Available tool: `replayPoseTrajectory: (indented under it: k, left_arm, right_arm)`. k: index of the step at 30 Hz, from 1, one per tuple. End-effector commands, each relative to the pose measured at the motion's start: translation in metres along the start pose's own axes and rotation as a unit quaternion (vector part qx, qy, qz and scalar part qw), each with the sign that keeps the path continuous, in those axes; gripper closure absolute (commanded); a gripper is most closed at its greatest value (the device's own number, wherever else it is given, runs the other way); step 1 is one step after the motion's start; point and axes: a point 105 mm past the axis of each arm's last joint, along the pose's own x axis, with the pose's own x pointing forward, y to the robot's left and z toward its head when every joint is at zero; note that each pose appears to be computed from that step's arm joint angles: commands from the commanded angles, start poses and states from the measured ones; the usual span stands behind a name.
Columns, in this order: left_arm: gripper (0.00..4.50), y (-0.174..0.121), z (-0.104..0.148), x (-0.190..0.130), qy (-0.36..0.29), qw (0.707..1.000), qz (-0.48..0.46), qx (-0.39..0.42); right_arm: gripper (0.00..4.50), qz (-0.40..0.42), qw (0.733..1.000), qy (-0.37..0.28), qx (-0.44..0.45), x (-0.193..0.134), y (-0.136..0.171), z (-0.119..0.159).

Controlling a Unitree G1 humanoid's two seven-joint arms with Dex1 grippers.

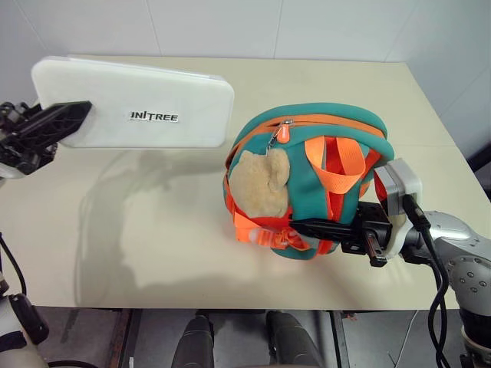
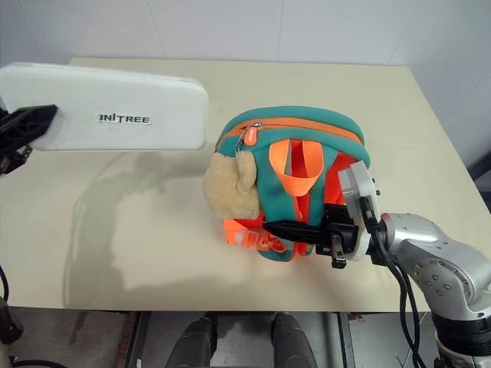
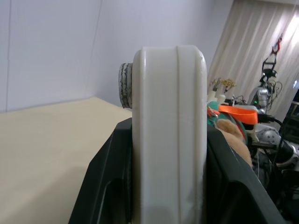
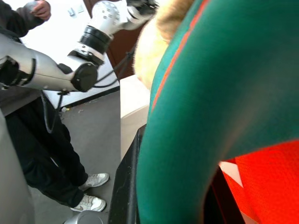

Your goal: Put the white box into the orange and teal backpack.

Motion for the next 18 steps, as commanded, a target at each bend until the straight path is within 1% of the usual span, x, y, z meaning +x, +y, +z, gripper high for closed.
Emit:
replayPoseTrajectory:
  k: [1, 3, 6, 9, 15, 16, 18]
  left_arm:
    - [3.11, -0.019, 0.007, 0.01, 0.021, 0.998, -0.047, 0.033]
    - [3.11, -0.02, 0.004, 0.015, 0.028, 0.998, -0.055, 0.035]
    - [3.11, -0.016, -0.01, 0.022, 0.073, 0.995, -0.06, 0.036]
    - [3.11, -0.005, -0.029, 0.029, 0.123, 0.989, -0.065, 0.05]
    - [3.11, 0.003, -0.039, 0.045, 0.153, 0.98, -0.1, 0.083]
    - [3.11, 0.003, -0.04, 0.051, 0.155, 0.978, -0.112, 0.087]
    - [3.11, 0.001, -0.038, 0.071, 0.142, 0.974, -0.148, 0.095]
  right_arm:
    - [4.5, 0.012, 1.0, -0.009, -0.018, 0.002, 0.0, 0.007]
    - [4.5, 0.013, 1.0, -0.008, -0.018, 0.003, -0.001, 0.007]
    - [4.5, 0.014, 1.0, -0.006, -0.02, 0.004, -0.004, 0.008]
    - [4.5, 0.016, 1.0, -0.008, -0.025, 0.005, -0.005, 0.01]
    - [4.5, 0.012, 1.0, -0.011, -0.026, 0.006, -0.007, 0.01]
    - [4.5, 0.012, 1.0, -0.011, -0.026, 0.006, -0.007, 0.01]
    - [4.5, 0.01, 0.999, -0.014, -0.027, 0.008, -0.007, 0.011]
